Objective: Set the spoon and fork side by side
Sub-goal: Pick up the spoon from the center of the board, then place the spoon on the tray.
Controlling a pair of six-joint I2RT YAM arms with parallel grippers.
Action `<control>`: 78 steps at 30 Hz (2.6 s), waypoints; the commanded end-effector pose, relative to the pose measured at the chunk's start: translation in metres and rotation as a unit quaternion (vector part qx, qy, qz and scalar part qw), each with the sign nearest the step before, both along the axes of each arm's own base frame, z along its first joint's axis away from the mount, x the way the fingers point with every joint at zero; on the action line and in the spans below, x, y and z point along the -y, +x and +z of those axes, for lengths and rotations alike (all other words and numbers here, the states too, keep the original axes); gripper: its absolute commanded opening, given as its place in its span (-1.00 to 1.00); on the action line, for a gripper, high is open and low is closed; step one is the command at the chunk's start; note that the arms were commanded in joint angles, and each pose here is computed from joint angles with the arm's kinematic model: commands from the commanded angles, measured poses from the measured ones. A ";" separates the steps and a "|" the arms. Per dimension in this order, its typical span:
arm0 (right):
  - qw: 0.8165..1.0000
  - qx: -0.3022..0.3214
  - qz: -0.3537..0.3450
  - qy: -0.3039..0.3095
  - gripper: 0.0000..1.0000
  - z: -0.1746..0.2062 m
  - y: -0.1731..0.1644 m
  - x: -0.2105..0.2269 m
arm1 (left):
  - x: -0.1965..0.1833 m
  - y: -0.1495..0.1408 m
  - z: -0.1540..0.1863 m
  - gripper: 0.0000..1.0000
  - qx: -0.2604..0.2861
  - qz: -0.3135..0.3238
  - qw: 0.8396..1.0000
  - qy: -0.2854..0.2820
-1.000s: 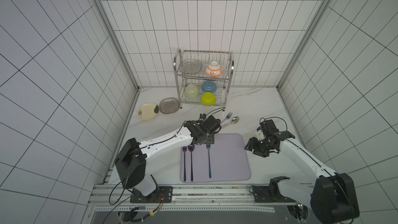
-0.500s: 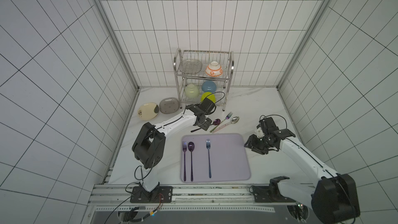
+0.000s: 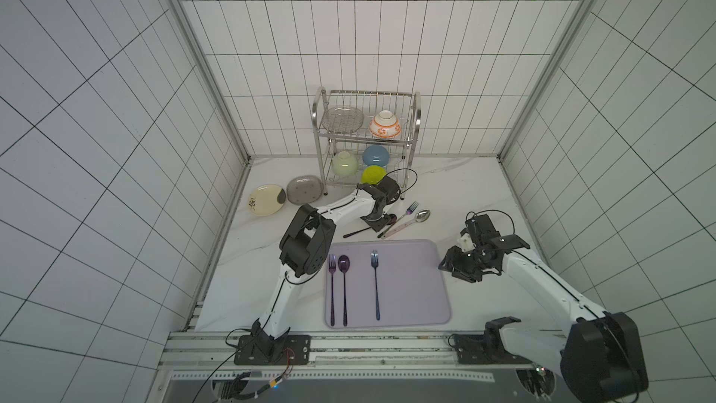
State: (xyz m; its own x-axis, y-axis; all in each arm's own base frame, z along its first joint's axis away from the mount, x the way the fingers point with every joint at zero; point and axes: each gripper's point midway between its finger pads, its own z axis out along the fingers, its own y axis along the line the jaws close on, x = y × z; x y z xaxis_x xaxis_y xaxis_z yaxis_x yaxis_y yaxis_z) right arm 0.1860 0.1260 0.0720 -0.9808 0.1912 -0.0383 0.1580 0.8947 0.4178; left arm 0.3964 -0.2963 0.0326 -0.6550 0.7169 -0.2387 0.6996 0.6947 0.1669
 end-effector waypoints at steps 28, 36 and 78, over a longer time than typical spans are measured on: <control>0.999 -0.032 0.005 -0.005 0.02 -0.017 -0.002 -0.003 | -0.056 0.028 -0.001 -1.00 0.057 0.062 0.994 0.063; 1.000 -0.030 0.001 -0.001 0.01 -0.016 -0.001 -0.004 | -0.102 0.033 0.059 -1.00 0.146 0.115 0.979 0.082; 1.000 0.001 -0.009 -0.013 0.01 -0.009 -0.026 0.013 | 0.037 -0.209 0.006 -1.00 -0.070 0.394 0.904 -0.149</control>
State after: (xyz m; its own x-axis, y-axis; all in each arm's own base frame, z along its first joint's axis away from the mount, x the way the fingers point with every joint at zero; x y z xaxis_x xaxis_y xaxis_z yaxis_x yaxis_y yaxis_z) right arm 0.1680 0.1177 0.0678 -0.9773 0.2018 -0.0643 0.1569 0.8937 0.4204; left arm 0.1832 -0.3270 0.0483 -0.9759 -0.0604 -0.2095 -0.0287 0.9881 -0.1510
